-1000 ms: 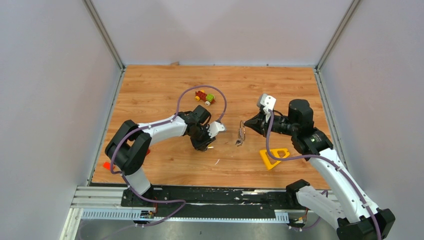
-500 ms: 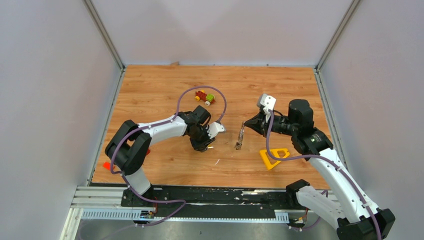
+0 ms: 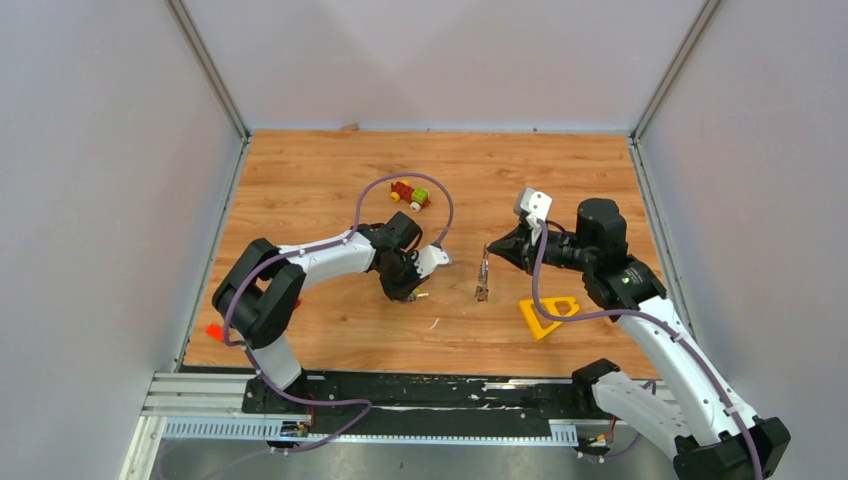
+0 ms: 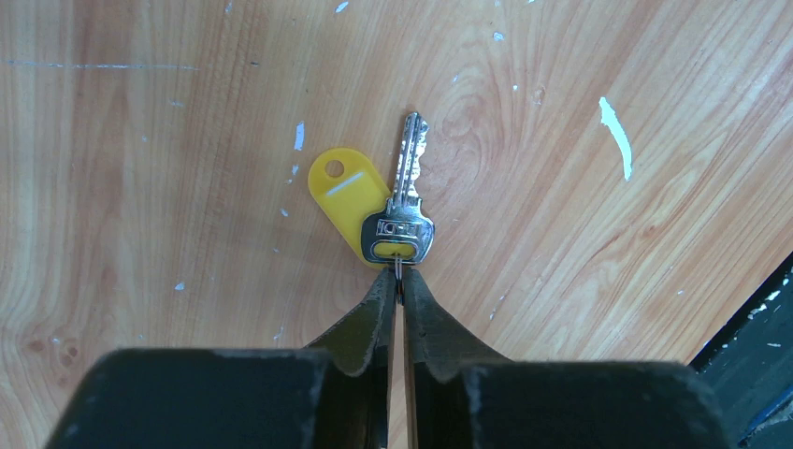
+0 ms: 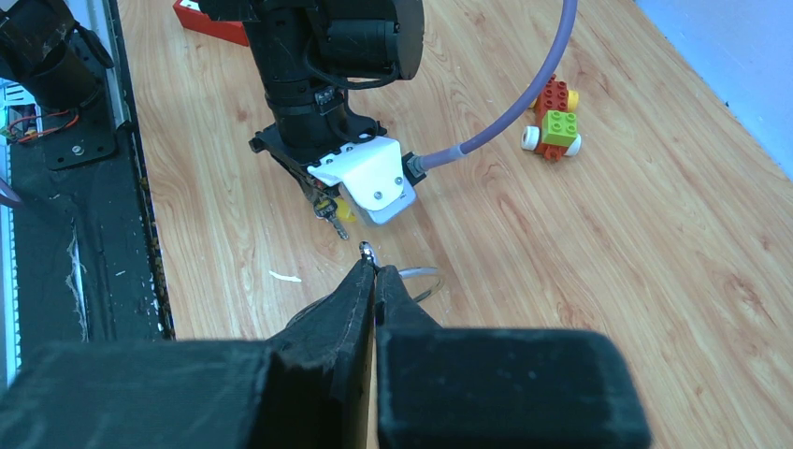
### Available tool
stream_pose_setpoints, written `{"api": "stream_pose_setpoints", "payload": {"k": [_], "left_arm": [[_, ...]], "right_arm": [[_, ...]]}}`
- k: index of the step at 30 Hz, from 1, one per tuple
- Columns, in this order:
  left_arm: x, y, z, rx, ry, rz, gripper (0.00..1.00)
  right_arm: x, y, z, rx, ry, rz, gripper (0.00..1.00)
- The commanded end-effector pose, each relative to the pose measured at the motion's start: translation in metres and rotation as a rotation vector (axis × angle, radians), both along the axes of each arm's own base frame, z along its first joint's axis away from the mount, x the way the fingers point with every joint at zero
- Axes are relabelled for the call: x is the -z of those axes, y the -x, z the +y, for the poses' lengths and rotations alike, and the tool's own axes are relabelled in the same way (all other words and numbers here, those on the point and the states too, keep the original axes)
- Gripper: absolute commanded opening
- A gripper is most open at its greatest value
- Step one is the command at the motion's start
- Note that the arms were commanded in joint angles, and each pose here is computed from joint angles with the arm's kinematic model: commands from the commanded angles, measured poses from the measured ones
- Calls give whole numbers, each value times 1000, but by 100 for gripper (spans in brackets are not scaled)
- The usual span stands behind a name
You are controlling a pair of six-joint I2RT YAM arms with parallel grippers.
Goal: Put the keys on the keyring
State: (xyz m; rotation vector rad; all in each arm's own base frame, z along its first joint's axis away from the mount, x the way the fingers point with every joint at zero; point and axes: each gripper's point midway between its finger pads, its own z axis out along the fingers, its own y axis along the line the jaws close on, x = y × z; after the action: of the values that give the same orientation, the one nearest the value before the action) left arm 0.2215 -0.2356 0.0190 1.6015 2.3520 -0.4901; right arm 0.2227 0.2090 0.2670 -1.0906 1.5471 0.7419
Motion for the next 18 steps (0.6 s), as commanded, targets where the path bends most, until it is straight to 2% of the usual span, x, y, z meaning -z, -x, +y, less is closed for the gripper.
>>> {"api": "stream_pose_setpoints", "payload": {"k": [1,8,14,18], "left_arm": [[-10,-4,-7,22,31,-21,10],[-40,-11,-13,57,96,-107,0],[-77,-7,-20,197,207,-212,0],[-106,6,-27,317,334,-301,0]], "right_arm": [[-7,-1,2,-21,-16,-38,0],[-8,2,3,-39,-20,-43,0],[-13,19,8,-131,-38,-67,0],[-17,37,13,-235,-60,-73,0]]}}
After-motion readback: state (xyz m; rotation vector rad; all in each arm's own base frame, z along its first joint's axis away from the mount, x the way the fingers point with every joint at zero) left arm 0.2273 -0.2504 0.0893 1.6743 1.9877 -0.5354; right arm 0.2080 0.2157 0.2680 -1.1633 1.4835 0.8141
